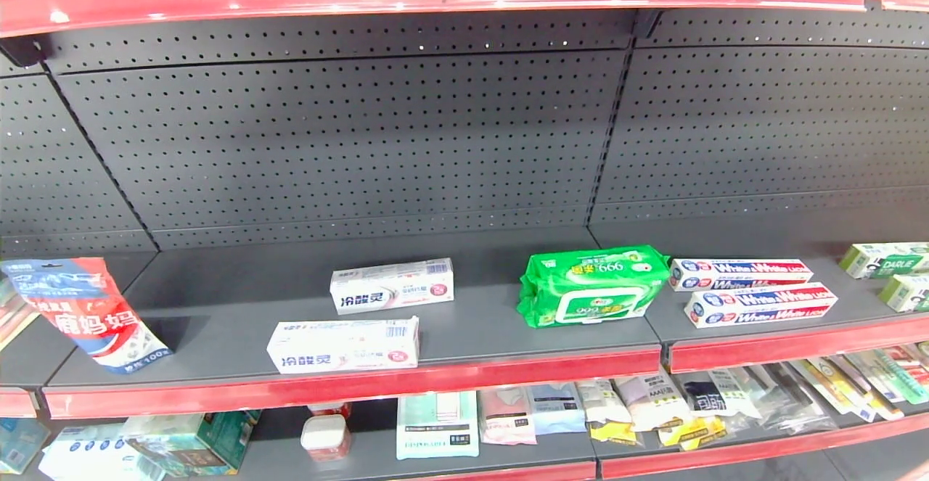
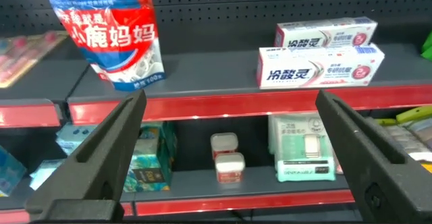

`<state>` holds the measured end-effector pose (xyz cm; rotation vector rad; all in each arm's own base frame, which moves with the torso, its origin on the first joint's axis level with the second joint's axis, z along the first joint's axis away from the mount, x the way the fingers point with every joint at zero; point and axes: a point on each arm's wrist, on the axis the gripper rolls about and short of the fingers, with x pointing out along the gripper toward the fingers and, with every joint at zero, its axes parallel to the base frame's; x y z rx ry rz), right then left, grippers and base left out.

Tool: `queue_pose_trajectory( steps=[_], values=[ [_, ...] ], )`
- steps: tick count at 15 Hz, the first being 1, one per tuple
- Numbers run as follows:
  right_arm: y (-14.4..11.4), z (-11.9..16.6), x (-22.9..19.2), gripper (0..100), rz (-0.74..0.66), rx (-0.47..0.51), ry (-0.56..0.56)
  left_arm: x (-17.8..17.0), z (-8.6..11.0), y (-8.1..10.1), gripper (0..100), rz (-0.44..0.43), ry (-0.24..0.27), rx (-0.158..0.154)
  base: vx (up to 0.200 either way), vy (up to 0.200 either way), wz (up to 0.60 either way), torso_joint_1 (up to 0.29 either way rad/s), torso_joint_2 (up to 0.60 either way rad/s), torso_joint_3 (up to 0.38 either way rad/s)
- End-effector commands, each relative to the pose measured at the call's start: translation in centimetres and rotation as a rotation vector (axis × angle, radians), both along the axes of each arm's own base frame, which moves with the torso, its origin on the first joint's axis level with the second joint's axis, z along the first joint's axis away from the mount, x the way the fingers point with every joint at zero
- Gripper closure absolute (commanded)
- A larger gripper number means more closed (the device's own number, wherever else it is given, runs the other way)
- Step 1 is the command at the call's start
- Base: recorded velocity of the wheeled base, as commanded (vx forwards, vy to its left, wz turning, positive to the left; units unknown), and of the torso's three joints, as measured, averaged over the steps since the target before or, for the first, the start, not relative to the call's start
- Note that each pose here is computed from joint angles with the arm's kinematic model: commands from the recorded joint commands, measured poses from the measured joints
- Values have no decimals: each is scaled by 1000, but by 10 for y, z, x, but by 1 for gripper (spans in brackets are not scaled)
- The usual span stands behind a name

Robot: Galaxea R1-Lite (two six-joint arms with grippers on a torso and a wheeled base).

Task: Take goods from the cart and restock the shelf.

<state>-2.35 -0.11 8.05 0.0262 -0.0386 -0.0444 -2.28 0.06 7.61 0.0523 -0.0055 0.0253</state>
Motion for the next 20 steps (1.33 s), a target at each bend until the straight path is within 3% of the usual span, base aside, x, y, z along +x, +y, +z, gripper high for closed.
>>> queue_pose_trajectory(
  steps=[1, 3, 5, 6, 7, 8, 9, 10, 12, 13, 14, 15, 17, 18, 20],
  values=[
    [0, -5, 1, 0, -19, 26, 40, 0, 0, 0, 0, 0, -1, 11, 0, 0, 0, 0, 0, 0],
    [1, -5, 1, 0, 30, -35, 42, 0, 0, 0, 0, 6, -2, -2, 0, 0, 0, 0, 0, 0],
    [1, -5, 2, 0, 28, -30, 65, 0, 0, 0, 0, 6, -1, 1, 0, 0, 0, 0, 0, 0],
    [1, -5, 1, 0, 31, -32, 44, -2, 7, 0, 0, 5, -29, -9, 0, 0, 0, 0, 0, 0],
    [1, -5, 1, 0, 31, -30, 44, -1, 57, 1, 0, -19, -54, -93, 0, 0, 0, 0, 0, 0],
    [1, -5, 1, 0, 31, -27, 42, 4, 75, 0, 0, -27, -44, -119, 0, 0, 0, 0, 0, 0],
    [1, -5, 1, 0, 32, -29, 42, 7, 83, 0, 0, -46, -31, -111, 0, 0, 0, 0, 0, 0],
    [1, -5, 1, 0, 32, -29, 43, 21, 93, 0, 0, -34, 25, -110, 0, 0, 0, 0, 0, 0],
    [1, -5, 1, 0, 32, -29, 42, 60, 140, 0, 0, 26, 72, -115, 0, 0, 0, 0, 0, 0],
    [1, -5, 1, 0, 32, -29, 42, 86, 154, -1, 0, 43, 129, -124, 0, 0, 0, 0, 0, 0],
    [1, -5, 1, 0, 32, -29, 42, 95, 155, -1, 0, 41, 155, -123, 0, 0, 0, 0, 0, 0],
    [1, -5, 1, 0, 32, -29, 43, 119, 144, -2, 0, 48, 272, -112, 0, 0, 0, 0, 0, 0],
    [1, -5, 1, 0, 32, -29, 43, 142, 133, -2, 0, 80, 376, -100, 0, 0, 0, 0, 0, 0],
    [1, -5, 1, 0, 32, -29, 43, 148, 130, -2, 0, 80, 403, -98, 0, 0, 0, 0, 0, 0],
    [1, -5, 1, 0, 32, -29, 42, 164, 113, -5, 0, 66, 507, -42, 0, 0, 0, 0, 0, 0]
  ],
)
